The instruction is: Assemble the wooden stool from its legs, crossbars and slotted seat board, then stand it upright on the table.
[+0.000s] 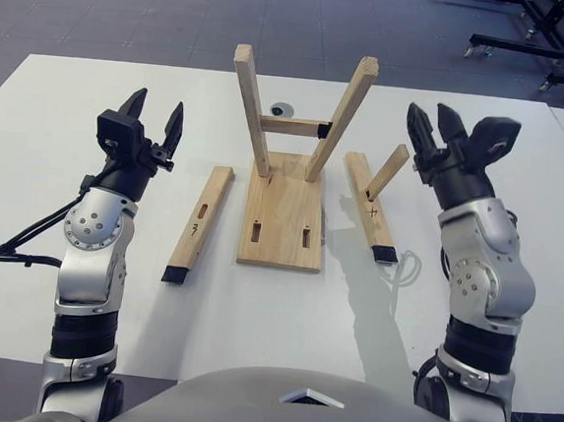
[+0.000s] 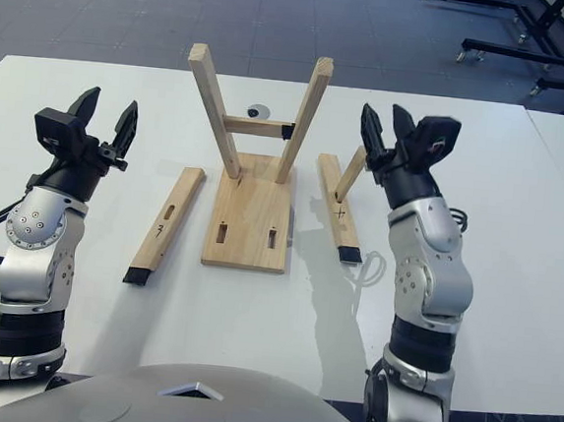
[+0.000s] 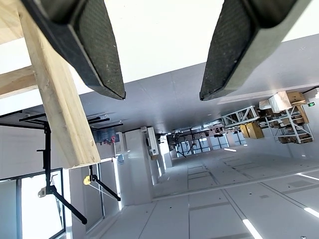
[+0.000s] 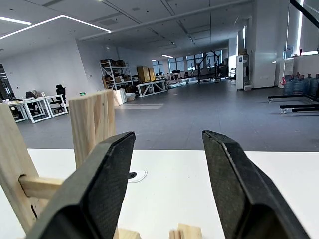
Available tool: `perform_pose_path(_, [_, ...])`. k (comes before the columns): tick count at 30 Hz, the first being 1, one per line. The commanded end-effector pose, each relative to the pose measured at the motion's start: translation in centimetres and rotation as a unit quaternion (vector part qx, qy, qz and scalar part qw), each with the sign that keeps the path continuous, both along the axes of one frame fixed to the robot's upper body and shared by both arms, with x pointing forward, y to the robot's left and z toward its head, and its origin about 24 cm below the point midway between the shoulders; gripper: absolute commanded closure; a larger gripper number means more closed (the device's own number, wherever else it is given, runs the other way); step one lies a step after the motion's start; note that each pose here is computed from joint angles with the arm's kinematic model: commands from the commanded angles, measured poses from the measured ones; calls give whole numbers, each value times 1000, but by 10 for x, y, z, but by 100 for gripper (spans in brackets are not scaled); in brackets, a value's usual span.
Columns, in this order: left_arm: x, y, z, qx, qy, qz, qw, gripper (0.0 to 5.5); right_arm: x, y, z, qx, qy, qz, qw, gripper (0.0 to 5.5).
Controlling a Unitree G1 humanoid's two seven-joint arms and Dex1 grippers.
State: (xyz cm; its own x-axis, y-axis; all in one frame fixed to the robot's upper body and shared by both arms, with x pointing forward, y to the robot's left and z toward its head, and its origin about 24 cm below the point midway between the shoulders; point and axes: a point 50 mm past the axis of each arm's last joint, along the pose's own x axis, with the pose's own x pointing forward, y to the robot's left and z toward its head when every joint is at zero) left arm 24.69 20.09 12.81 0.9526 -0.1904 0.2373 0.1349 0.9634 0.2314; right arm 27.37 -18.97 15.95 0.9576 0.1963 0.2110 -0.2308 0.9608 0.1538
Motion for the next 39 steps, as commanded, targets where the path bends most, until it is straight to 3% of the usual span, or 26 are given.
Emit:
perform_pose_path(1, [3,-3,-2,7,2,-4,1000,278,14,4,23,-22,-13,-35,999,301])
perform_pose_path(26, [7,-4,-7,20,3,-10,1000,278,25,25,38,-79,-15,-87,993,301])
perform_pose_path(29, [6,-5,-8,19,5,-12,1000,278,28,31,11,-94,29,-77,992,301])
perform_pose_path(33, [8,-9,-10,21,10,-24,999,278,22,25,-89,-158,223,-88,958,301])
perform_pose_path(39, [7,-4,-14,22,15,-20,999,278,26,30,-73,-108,202,-66,971,301])
